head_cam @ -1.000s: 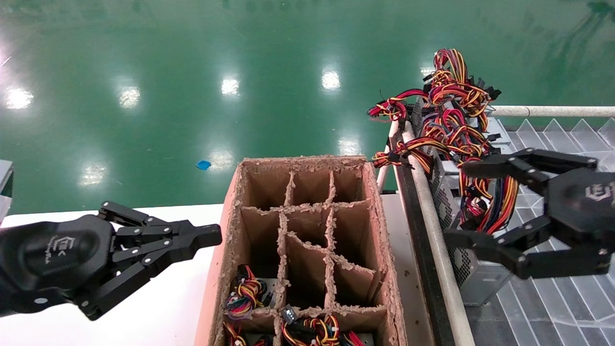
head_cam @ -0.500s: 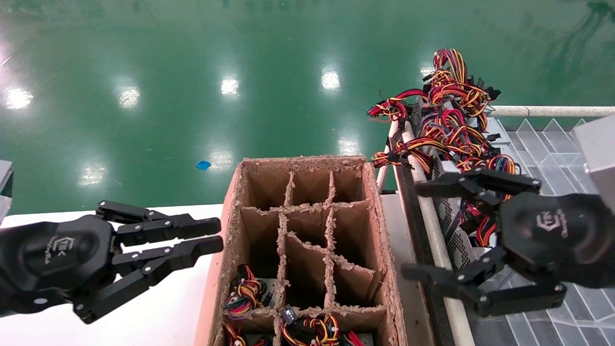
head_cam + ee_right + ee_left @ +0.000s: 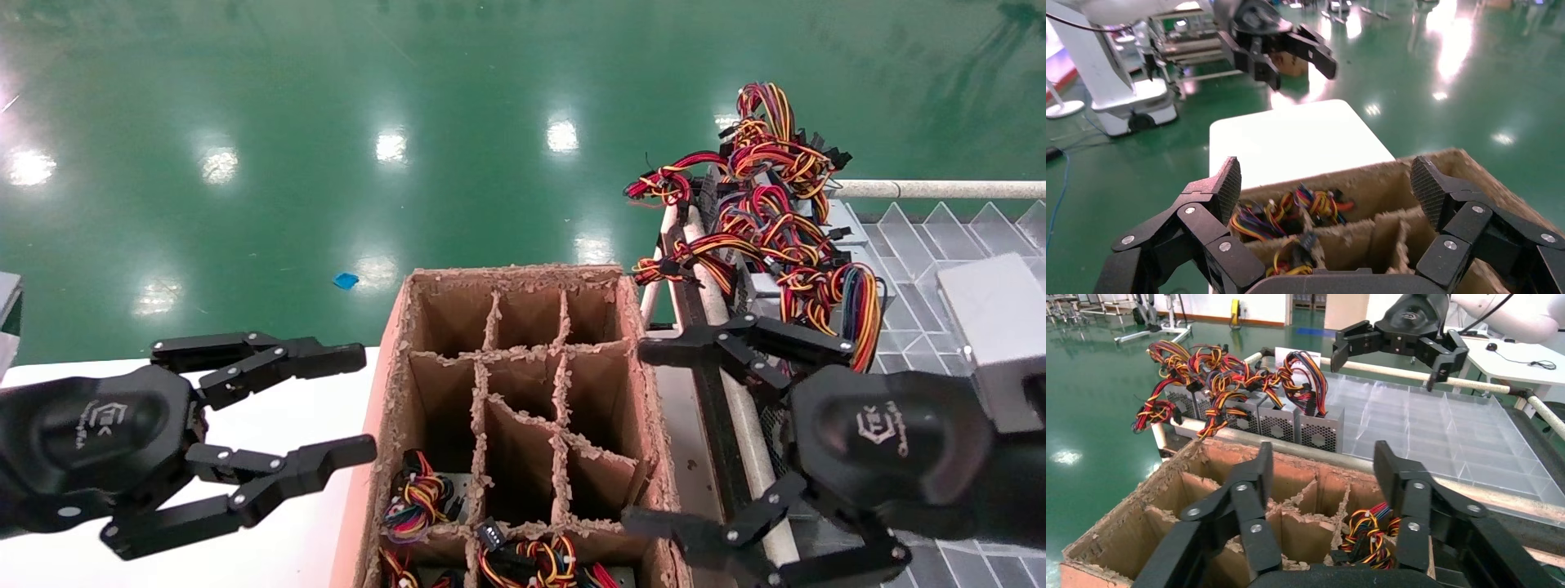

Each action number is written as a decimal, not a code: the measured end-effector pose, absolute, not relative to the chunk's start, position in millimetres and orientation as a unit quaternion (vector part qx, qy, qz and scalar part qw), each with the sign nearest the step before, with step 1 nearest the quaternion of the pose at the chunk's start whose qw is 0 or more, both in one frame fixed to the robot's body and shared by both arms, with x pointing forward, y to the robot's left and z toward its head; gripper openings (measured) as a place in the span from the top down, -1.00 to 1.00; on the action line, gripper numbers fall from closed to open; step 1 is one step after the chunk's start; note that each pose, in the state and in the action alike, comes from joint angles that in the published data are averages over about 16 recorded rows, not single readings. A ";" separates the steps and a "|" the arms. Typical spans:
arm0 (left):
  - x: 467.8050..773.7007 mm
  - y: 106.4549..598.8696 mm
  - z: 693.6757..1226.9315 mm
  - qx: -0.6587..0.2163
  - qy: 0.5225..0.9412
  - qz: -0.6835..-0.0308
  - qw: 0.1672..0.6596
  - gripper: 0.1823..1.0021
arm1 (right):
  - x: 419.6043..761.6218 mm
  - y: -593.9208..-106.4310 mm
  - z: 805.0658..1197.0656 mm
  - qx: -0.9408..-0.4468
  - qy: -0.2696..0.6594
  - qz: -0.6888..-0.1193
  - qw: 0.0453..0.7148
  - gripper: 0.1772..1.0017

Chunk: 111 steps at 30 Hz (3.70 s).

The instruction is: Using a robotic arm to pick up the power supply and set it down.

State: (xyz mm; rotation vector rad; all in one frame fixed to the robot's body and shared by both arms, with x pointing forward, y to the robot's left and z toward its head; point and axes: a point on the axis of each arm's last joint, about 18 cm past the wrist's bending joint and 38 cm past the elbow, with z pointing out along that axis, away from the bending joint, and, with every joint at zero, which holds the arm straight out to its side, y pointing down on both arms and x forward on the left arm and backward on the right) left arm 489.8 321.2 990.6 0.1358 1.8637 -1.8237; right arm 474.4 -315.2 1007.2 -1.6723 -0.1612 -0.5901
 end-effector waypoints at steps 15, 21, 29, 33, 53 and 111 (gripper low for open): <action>489.9 321.3 990.6 0.050 0.689 -0.674 0.262 -0.65 | 475.3 -300.4 990.0 -0.700 -0.104 -0.241 0.664 -1.00; 489.9 321.3 990.6 0.050 0.689 -0.674 0.262 -0.83 | 475.1 -300.4 990.1 -0.699 -0.104 -0.240 0.665 -1.00; 489.9 321.3 990.6 0.050 0.689 -0.674 0.262 -0.96 | 475.1 -301.3 991.2 -0.702 -0.103 -0.242 0.662 -1.00; 489.9 321.3 990.6 0.050 0.689 -0.674 0.262 -0.99 | 475.2 -301.6 991.4 -0.703 -0.102 -0.242 0.661 -1.00; 489.9 321.3 990.6 0.050 0.689 -0.674 0.262 -1.00 | 475.2 -302.1 992.1 -0.704 -0.102 -0.244 0.659 -1.00; 489.9 321.3 990.6 0.050 0.689 -0.674 0.262 -1.00 | 475.3 -302.3 992.3 -0.705 -0.101 -0.244 0.658 -1.00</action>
